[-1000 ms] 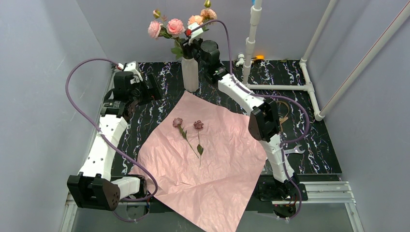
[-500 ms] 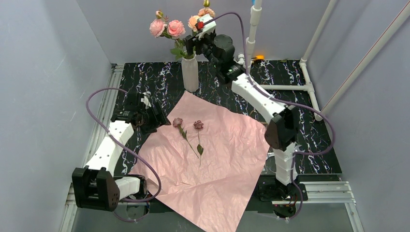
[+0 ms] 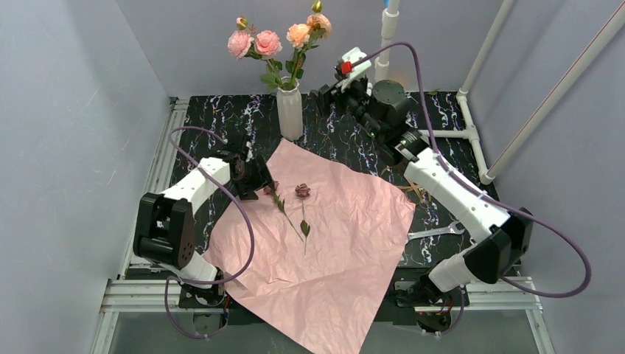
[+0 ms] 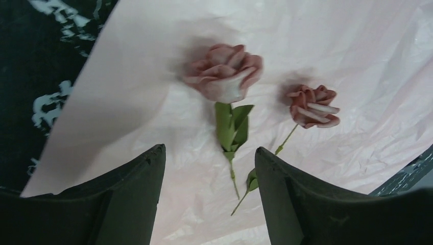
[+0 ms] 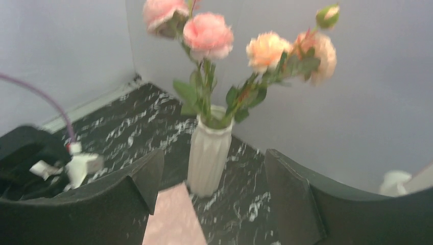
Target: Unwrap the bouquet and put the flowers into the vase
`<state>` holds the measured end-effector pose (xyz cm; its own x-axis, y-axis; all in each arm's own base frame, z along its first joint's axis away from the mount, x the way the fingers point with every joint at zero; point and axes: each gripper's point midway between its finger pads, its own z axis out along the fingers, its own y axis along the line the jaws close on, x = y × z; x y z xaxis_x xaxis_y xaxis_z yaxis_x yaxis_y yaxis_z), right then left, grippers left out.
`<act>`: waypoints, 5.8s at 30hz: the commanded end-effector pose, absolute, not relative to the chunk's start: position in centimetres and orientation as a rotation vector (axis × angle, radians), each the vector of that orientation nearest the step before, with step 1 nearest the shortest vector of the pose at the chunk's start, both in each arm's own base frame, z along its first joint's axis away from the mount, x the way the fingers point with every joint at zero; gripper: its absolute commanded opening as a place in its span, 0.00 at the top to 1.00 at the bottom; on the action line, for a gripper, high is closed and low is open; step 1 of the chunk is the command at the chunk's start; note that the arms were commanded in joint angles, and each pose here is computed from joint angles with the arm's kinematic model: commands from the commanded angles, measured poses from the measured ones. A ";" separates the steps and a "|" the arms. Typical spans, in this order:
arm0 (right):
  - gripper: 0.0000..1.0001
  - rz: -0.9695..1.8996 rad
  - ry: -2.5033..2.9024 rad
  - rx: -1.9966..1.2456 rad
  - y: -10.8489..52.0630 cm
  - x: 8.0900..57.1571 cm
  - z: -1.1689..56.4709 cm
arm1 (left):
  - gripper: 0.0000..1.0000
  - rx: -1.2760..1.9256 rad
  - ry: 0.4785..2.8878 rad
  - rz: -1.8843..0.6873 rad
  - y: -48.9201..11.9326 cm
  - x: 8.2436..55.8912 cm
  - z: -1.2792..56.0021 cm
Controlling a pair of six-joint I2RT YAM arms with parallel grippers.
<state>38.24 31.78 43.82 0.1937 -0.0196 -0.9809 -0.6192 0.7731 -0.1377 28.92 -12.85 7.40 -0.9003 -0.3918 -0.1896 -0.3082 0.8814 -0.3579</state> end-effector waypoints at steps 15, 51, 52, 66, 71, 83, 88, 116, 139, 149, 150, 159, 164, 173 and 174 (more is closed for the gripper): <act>0.21 0.305 1.529 -0.558 25.1 34.0 39.7 | 0.62 -0.562 2.818 -0.178 -14.6 31.9 4.6; 0.23 0.362 1.612 -0.564 26.4 34.1 35.6 | 1.00 0.515 1.110 -0.261 -20.8 46.6 53.2; 0.23 0.358 1.614 -0.562 26.3 34.1 35.6 | 1.00 0.524 1.096 -0.255 -21.1 47.2 53.2; 0.22 0.305 1.636 -0.554 25.5 34.4 35.2 | 1.00 0.565 1.147 -0.223 -22.4 53.1 47.2; 0.22 0.305 1.641 -0.559 25.7 34.6 35.0 | 1.00 0.541 1.229 -0.225 -21.8 54.9 43.7; 0.23 0.344 1.721 -0.579 26.4 34.2 32.0 | 0.91 0.428 1.427 -0.266 -19.6 56.8 37.8; 0.27 0.429 1.804 -0.671 27.9 32.9 28.7 | 0.70 0.400 1.446 -0.286 -18.9 55.6 38.3; 0.33 0.617 2.390 -0.582 33.6 27.5 12.7 | 0.12 0.089 1.700 -0.325 -10.3 35.8 39.3; 0.83 0.693 2.623 -0.429 40.2 28.2 4.8 | 0.12 -0.042 1.753 -0.225 -7.2 33.8 35.1; 0.99 0.793 2.364 -0.454 40.9 30.9 15.0 | 0.11 -0.047 1.798 -0.210 -7.1 34.4 34.3; 0.99 0.797 2.307 -0.468 41.0 31.5 16.8 | 0.10 -0.052 1.808 -0.208 -7.0 34.5 34.1; 0.99 0.753 1.615 -0.500 40.5 37.4 36.6 | 0.02 -0.092 1.890 -0.249 -6.9 35.4 32.5; 0.99 0.648 1.240 -0.449 39.4 39.1 46.5 | 0.02 -0.126 1.927 -0.264 -6.9 36.3 31.9; 0.99 0.582 0.900 -0.214 37.9 41.3 52.9 | 0.02 -0.131 1.946 -0.286 -7.4 37.3 31.4; 0.99 0.577 0.859 -0.180 37.7 41.5 53.0 | 0.02 -0.131 1.947 -0.286 -7.4 37.4 31.3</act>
<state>40.98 39.98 48.43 0.3005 0.2707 -0.9146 -0.6338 0.7733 0.0207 37.24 -7.27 29.31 -0.4197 -0.2051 -0.8842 0.0290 0.9706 -0.2390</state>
